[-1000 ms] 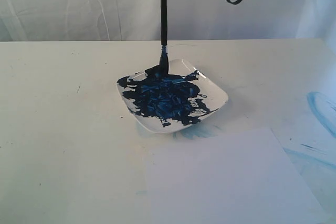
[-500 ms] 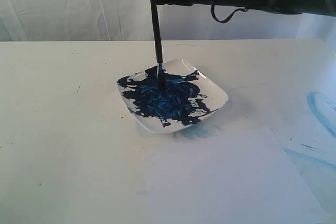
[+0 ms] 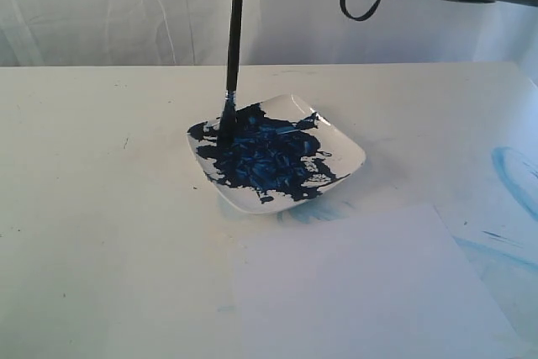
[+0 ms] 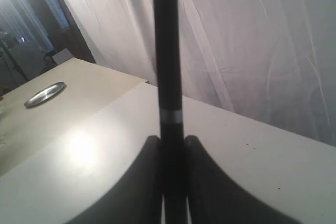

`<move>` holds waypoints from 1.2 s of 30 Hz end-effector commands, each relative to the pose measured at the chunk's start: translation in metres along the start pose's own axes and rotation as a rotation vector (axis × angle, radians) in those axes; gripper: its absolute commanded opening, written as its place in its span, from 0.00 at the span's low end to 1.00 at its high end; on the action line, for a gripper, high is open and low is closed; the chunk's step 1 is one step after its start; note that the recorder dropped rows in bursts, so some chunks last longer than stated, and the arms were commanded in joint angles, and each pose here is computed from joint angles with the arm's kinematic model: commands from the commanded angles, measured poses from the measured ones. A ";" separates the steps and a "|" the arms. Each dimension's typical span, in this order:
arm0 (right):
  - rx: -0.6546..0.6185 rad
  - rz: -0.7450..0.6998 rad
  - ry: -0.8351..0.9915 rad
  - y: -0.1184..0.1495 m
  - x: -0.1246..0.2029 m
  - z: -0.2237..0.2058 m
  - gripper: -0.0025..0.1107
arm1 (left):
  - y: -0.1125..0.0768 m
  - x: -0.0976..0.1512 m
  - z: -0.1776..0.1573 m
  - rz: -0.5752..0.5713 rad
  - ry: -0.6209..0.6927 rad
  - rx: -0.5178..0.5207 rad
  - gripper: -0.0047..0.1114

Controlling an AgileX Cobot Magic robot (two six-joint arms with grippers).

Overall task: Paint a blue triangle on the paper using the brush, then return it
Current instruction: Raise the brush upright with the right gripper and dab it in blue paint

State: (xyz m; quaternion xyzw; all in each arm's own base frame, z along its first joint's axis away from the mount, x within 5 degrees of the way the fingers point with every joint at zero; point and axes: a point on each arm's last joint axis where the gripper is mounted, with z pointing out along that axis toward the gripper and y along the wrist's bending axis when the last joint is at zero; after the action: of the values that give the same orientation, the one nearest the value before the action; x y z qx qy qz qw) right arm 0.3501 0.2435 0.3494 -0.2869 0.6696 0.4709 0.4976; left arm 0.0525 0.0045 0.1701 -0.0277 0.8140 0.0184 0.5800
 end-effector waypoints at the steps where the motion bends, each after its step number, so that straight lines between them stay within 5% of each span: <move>1: -0.037 0.026 -0.019 0.009 -0.009 -0.004 0.02 | 0.000 0.001 0.000 -0.009 -0.002 -0.004 0.04; 19: -0.002 0.199 -0.023 0.007 -0.009 -0.004 0.02 | 0.000 0.001 0.000 -0.009 -0.002 -0.004 0.04; 23: 0.082 0.282 -0.043 0.004 -0.011 -0.002 0.02 | 0.000 0.001 0.000 -0.009 -0.002 -0.004 0.04; 36: 0.469 0.216 -0.024 -0.003 -0.016 -0.008 0.02 | 0.000 0.001 0.000 -0.009 -0.002 -0.004 0.04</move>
State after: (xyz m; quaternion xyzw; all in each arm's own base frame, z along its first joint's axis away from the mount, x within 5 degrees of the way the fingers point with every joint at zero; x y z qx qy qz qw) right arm 0.3593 0.2354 0.3471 -0.1060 0.7896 0.3800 0.4701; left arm 0.0525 0.0045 0.1701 -0.0277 0.8140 0.0184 0.5800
